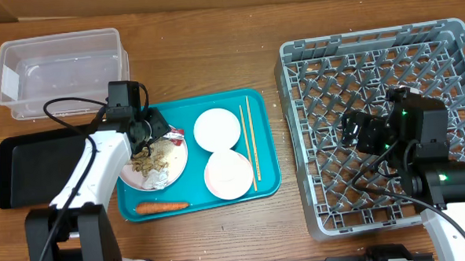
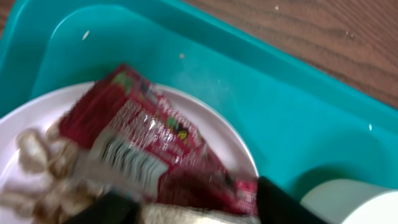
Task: Sort waste into correct bins and load items into the dishwasher
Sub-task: 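Move left gripper to the red-and-foil wrapper on the plate and grasp it, then carry the wrapper with left gripper into the clear plastic bin and release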
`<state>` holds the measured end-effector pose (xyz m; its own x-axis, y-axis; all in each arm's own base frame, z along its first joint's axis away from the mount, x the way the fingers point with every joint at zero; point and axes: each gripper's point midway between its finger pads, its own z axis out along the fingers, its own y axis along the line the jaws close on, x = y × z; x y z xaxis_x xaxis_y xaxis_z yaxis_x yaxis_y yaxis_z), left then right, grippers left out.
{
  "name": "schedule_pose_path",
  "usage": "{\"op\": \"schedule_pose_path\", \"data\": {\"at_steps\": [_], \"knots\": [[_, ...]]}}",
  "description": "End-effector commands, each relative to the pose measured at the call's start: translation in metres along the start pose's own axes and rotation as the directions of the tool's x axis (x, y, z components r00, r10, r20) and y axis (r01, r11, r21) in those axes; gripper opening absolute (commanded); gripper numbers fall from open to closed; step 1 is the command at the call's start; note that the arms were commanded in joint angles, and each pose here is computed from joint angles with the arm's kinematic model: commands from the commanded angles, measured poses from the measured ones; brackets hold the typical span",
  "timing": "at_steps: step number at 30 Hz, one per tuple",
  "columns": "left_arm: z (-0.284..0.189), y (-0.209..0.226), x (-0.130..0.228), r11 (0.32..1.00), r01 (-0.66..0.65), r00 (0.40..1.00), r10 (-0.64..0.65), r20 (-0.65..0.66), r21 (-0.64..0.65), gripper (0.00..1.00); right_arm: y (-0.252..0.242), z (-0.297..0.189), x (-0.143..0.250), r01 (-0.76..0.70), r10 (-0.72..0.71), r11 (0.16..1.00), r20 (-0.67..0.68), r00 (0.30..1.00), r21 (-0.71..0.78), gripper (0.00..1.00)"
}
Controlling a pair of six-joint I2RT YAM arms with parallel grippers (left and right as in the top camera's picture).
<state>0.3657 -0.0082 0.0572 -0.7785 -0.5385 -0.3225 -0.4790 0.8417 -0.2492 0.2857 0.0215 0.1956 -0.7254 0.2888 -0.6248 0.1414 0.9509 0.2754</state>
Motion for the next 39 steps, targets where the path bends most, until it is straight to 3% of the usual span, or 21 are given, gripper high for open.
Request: {"op": "schedule_pose_path", "data": {"at_steps": [1,2,4,9,13,16,22,28,35,37,39], "knots": [[0.003,-0.006,-0.006,1.0,0.014,1.0,-0.014,0.001,0.024,0.39,0.007,-0.007,-0.011,0.002,-0.001,1.0,0.034,0.999,-0.023,1.0],[0.004,-0.006,-0.005,1.0,0.014,1.0,-0.014,-0.003,0.025,0.31,0.007,-0.007,-0.011,0.002,-0.001,1.0,0.034,0.999,-0.023,1.0],[0.004,-0.006,-0.006,1.0,0.014,1.0,-0.014,-0.002,0.025,0.04,0.007,-0.007,-0.01,0.001,-0.001,1.0,0.028,1.0,-0.021,1.0],[-0.018,-0.019,-0.026,0.998,0.001,0.998,-0.005,0.06,0.063,0.04,0.007,-0.007,-0.01,0.001,-0.001,1.0,0.028,1.0,-0.021,1.0],[-0.06,-0.042,-0.064,0.991,-0.066,0.979,0.042,0.199,0.115,0.04,0.007,-0.007,-0.01,0.002,-0.001,1.0,0.031,1.0,-0.022,1.0],[-0.097,-0.046,-0.099,0.993,-0.085,0.938,0.053,0.343,0.078,0.04,0.007,-0.007,-0.011,0.002,-0.001,1.0,0.036,0.999,-0.023,1.0],[-0.142,-0.029,-0.158,0.999,0.022,0.808,0.01,0.589,-0.046,0.04,0.008,-0.008,-0.016,0.005,-0.003,1.0,0.054,0.999,-0.028,1.0],[-0.142,-0.005,-0.197,0.991,0.119,0.724,-0.047,0.688,-0.058,0.04,0.01,-0.008,-0.019,0.007,-0.005,0.999,0.067,0.998,-0.033,1.0],[-0.082,0.031,-0.222,0.979,0.183,0.74,-0.079,0.668,-0.087,0.04,0.01,-0.008,-0.021,0.008,-0.005,0.999,0.075,0.997,-0.036,1.0],[-0.068,0.037,-0.223,0.977,0.189,0.748,-0.081,0.658,-0.095,0.11,0.011,-0.008,-0.023,0.009,-0.005,0.999,0.083,0.997,-0.038,1.0],[-0.06,0.032,-0.223,0.983,0.17,0.761,-0.084,0.643,-0.074,0.32,0.011,-0.008,-0.025,0.01,-0.006,0.999,0.09,0.996,-0.04,1.0]]}}
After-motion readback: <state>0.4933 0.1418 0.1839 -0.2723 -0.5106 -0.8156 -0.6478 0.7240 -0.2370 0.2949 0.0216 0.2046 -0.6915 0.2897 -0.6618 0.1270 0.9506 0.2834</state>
